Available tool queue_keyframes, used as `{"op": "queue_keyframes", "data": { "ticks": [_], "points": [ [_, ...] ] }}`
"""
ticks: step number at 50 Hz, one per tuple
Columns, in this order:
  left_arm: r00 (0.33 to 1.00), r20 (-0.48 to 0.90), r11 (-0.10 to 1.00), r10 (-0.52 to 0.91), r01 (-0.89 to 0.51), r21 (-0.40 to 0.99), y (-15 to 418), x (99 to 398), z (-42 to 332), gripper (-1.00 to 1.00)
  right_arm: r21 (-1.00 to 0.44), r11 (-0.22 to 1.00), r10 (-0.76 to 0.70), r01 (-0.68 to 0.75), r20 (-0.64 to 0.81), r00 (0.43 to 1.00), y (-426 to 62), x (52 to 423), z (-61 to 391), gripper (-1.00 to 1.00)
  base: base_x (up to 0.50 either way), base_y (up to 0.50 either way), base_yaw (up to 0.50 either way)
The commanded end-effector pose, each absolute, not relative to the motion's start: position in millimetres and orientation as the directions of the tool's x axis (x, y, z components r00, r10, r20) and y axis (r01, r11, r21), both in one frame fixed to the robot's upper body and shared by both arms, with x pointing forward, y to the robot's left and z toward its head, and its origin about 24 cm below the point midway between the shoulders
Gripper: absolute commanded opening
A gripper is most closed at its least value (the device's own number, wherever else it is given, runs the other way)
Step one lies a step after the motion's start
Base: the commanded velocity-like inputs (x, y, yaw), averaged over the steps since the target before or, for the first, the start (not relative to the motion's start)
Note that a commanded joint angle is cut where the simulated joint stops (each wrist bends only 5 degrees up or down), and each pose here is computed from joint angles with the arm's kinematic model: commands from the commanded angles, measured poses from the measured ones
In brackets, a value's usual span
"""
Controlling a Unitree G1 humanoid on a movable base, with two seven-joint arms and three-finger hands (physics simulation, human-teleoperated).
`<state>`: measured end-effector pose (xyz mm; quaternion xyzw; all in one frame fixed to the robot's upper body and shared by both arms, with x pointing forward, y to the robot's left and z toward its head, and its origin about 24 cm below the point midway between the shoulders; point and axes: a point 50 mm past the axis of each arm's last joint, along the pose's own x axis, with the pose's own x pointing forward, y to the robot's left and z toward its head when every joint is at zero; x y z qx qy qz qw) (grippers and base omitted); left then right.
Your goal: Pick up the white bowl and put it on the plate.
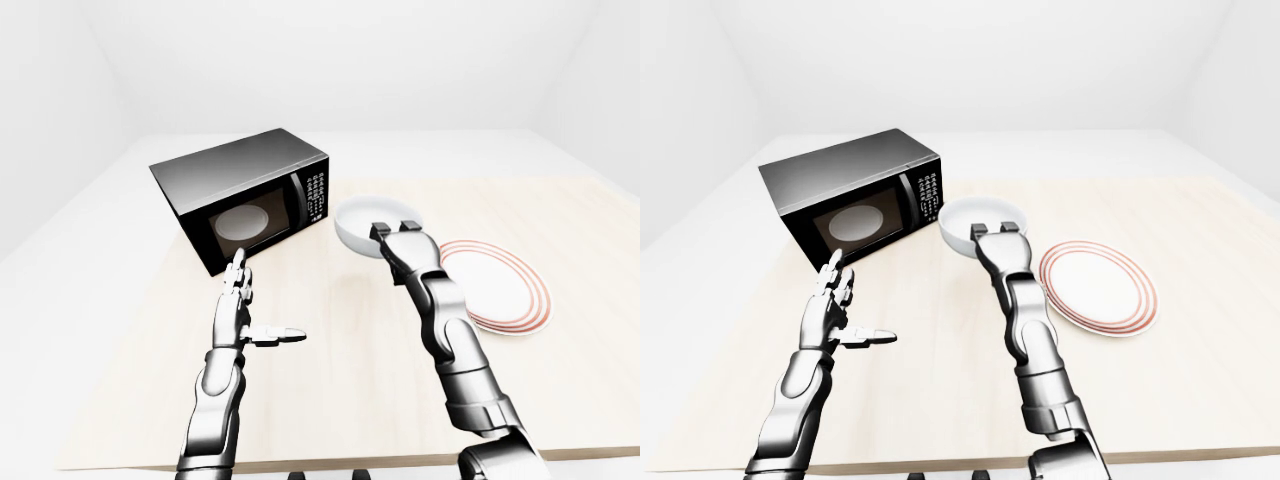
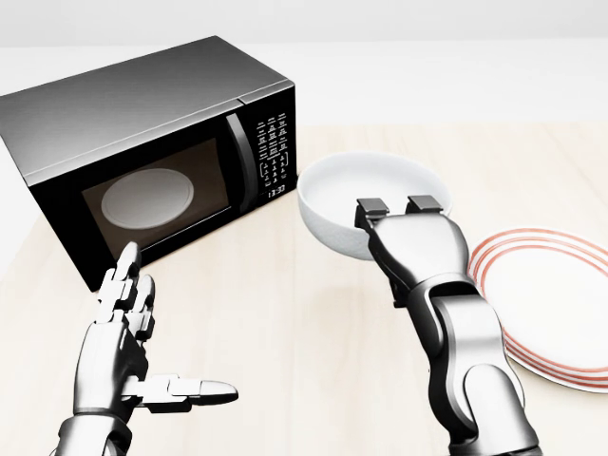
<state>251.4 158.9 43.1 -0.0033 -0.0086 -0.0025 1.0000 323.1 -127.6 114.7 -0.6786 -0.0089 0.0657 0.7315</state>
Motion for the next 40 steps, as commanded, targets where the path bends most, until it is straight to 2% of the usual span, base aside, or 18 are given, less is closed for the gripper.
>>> {"op": "queue_keyframes", "data": {
  "ticks": [1,40],
  "points": [
    [1.0,-0.004,0.999,-0.008,0.008,-0.034,159.2,252.6,43.1,1.0,-0.999,0.035,0.047,-0.024,-0.022,0.999,-147.2,329.8,122.2,-1.0,0.0,0.0,0.0],
    [1.0,-0.003,0.999,-0.008,0.008,-0.034,159.2,252.6,43.1,1.0,-0.999,0.037,-0.112,-0.036,-0.04,0.993,-215.1,324.6,117.8,-1.0,0.0,0.0,0.0]
  ]
}}
